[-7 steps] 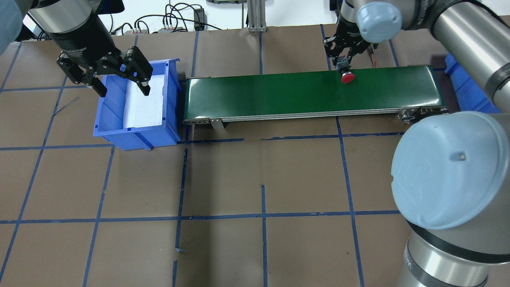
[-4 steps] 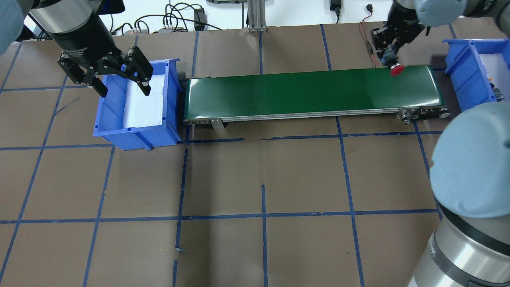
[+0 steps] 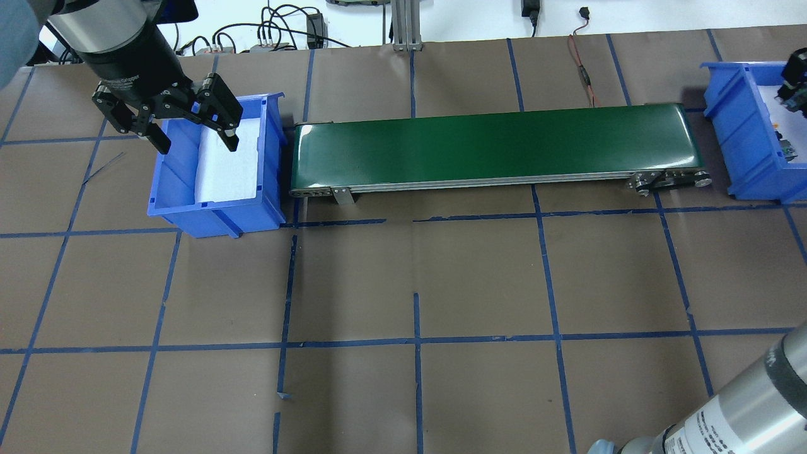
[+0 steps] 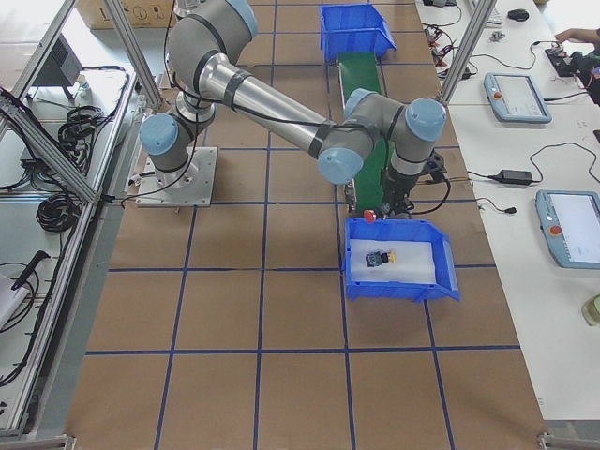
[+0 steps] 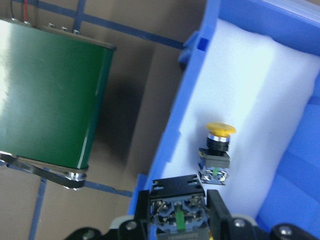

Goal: Transport two buttons from left to right
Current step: 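Lower the red button into the far bin beside the yellow one and release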

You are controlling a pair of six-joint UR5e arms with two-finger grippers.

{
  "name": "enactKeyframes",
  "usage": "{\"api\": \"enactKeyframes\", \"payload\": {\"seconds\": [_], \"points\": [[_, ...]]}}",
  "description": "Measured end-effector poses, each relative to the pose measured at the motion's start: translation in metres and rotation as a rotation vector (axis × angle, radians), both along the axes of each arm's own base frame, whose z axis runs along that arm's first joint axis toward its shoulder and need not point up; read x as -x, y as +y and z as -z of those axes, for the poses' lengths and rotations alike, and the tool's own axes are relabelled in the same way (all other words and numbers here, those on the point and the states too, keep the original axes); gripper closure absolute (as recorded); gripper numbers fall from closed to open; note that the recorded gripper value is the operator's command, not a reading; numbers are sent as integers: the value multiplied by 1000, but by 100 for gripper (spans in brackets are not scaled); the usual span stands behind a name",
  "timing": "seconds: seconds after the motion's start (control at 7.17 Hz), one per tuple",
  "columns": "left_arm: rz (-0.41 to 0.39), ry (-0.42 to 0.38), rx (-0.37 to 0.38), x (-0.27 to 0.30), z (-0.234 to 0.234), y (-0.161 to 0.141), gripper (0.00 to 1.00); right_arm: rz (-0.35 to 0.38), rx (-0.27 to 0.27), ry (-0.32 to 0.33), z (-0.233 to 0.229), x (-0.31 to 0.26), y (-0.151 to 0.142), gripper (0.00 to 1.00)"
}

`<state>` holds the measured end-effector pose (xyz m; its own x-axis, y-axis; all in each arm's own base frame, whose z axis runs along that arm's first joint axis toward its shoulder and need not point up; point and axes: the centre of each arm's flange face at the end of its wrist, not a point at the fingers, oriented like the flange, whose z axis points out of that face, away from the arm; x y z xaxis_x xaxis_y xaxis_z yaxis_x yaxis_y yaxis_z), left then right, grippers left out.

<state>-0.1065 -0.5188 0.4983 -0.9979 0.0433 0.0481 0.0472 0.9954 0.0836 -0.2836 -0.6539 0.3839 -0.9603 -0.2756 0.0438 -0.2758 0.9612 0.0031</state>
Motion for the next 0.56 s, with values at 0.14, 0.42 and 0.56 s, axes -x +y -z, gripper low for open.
{"api": "enactKeyframes", "payload": {"seconds": [0.14,0.42,0.56], "points": [[-1,-2,-1,-1,0,0,0,12,8,3,-4,26,9,91],[-1,-2,-3,-1,1,-1,0,25,38,15,-7,57,-1,90],[-1,0,-3,-1,2,-1,0,27,47,19,-2,68,-12,90]]}}
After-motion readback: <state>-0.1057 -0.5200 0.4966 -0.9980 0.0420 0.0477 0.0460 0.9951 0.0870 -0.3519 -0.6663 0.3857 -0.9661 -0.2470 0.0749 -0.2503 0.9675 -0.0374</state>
